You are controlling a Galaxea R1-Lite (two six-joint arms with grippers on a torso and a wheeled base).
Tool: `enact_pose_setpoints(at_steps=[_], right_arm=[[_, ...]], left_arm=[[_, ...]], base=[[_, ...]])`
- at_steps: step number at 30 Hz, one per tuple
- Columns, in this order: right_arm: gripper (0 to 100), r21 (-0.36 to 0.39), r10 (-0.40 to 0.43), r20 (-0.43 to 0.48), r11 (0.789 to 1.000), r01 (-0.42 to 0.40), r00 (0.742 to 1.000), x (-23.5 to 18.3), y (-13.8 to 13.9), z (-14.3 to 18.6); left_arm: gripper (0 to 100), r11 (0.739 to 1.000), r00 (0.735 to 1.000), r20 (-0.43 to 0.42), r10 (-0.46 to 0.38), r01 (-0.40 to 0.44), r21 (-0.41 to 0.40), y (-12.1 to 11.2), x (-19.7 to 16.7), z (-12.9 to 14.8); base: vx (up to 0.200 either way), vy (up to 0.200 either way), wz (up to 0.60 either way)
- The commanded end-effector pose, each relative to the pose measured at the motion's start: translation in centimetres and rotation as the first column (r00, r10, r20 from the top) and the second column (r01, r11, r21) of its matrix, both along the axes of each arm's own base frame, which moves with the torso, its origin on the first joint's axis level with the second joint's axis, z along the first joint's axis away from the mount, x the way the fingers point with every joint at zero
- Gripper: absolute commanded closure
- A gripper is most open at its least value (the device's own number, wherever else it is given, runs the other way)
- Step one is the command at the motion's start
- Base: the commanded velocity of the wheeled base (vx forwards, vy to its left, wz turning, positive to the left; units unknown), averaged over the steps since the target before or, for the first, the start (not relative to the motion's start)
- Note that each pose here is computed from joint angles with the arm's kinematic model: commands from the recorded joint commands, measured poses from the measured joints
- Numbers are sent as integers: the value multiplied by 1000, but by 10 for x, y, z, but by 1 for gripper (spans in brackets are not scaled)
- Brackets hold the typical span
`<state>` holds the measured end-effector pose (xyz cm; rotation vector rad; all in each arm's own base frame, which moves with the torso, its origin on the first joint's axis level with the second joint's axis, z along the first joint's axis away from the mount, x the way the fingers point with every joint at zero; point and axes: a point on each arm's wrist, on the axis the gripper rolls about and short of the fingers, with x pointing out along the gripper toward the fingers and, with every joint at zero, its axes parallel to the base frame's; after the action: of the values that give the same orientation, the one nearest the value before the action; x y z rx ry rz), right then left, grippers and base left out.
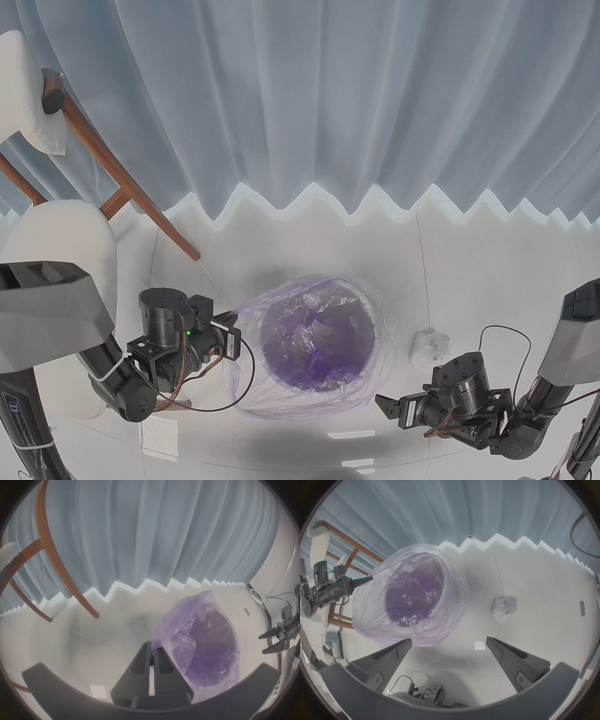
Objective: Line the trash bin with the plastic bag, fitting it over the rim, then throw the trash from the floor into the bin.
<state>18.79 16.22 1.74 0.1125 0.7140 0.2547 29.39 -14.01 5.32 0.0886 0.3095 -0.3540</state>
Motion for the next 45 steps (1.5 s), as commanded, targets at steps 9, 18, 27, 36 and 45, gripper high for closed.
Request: enact_pose_setpoints(at_steps=[9, 18, 27, 36, 45], right_arm=[[0, -6, -11, 4, 1000, 11, 1000, -1, -1, 0], [0, -10, -10, 0, 1000, 10, 1000, -2, -1, -1], [0, -14, 0, -4, 1000, 0, 1000, -3, 1, -1], [0, -10, 15, -8, 1000, -15, 1000, -6, 5, -2], [0, -7, 11, -11, 1000, -11, 1000, -6, 5, -3]], left_arm=[[100, 995, 995, 18, 97, -97, -34, 15, 39, -9], [100, 992, 990, -75, 122, -121, 24, 16, 46, -51], [100, 984, 984, -5, 175, -175, -24, 19, 79, -50], [0, 981, 983, 5, 186, -185, -62, 24, 69, -37], [0, 976, 985, 29, 168, -162, -148, 33, 14, 8]], base=[[0, 0, 0], [0, 0, 0], [0, 0, 0], [0, 0, 0], [0, 0, 0]])
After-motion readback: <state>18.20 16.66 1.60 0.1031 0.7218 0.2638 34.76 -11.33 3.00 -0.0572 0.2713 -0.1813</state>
